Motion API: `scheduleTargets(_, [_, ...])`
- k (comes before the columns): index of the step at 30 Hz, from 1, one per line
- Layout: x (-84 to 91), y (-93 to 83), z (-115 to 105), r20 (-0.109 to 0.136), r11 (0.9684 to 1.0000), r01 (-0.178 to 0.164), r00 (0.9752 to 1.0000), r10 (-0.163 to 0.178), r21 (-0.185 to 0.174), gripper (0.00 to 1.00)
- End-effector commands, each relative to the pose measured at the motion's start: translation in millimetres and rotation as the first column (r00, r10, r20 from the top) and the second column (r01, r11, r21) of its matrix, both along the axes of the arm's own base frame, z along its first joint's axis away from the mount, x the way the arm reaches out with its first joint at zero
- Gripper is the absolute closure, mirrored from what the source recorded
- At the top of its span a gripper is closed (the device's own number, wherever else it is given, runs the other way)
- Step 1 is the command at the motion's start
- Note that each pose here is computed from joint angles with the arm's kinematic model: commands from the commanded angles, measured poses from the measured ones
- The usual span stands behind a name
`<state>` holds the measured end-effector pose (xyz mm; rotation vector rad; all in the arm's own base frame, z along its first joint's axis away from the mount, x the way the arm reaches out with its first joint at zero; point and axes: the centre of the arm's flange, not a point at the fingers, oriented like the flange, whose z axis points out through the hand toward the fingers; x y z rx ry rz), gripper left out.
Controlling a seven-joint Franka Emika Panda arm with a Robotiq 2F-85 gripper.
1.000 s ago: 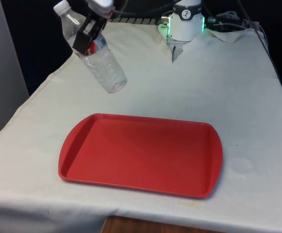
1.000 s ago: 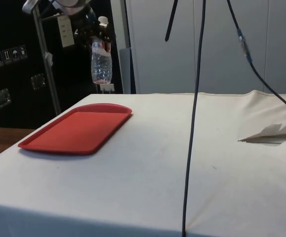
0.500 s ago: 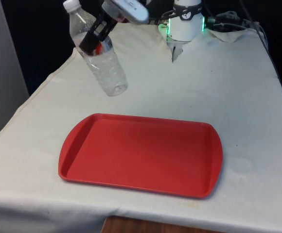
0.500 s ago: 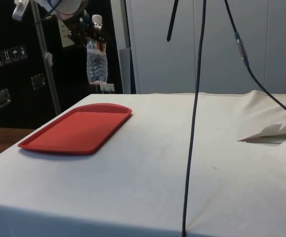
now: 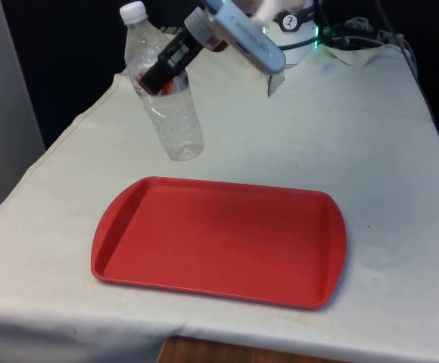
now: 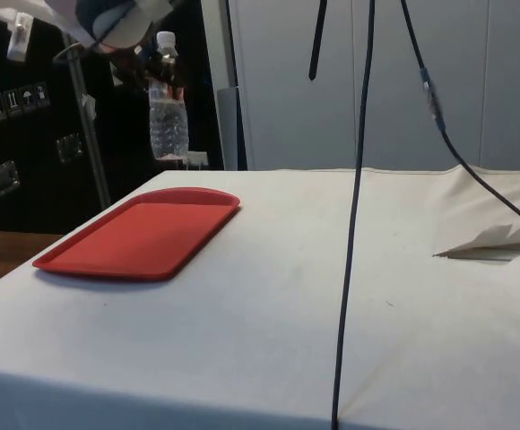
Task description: Place the bottle upright on the tray.
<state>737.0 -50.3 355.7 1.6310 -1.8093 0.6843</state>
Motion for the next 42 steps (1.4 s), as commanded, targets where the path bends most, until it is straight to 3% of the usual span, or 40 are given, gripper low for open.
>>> scheduleTargets(1, [1.0,4.2,-3.8,0.007,0.9999,0.001,1.0000,-0.001,-0.011,0.68])
scheduleTargets(7, [1.5,14.2,-15.0,0.008,0.9990,-0.001,1.0000,0.001,-0.044,0.68])
scheduleTargets(18, [3.8,35.9,-37.8,0.031,0.9936,-0.003,0.9995,0.006,-0.113,0.68])
scheduleTargets(24, [4.3,48.7,-52.0,0.040,0.9887,-0.007,0.9991,0.013,-0.150,0.68])
scheduleTargets(31, [5.0,63.6,-74.2,0.045,0.9806,-0.014,0.9987,0.023,-0.195,0.68])
scheduleTargets(33, [4.7,62.6,-72.3,0.044,0.9816,-0.021,0.9986,0.030,-0.190,0.68])
scheduleTargets(35, [5.8,69.5,-82.3,0.043,0.9773,-0.018,0.9987,0.028,-0.211,0.68])
scheduleTargets(37, [6.4,72.3,-86.3,0.043,0.9756,-0.020,0.9987,0.030,-0.219,0.68])
scheduleTargets(39, [7.3,77.1,-94.8,0.041,0.9718,-0.024,0.9986,0.034,-0.234,0.68])
scheduleTargets(42, [7.8,80.6,-100.8,0.040,0.9694,-0.025,0.9985,0.036,-0.244,0.68])
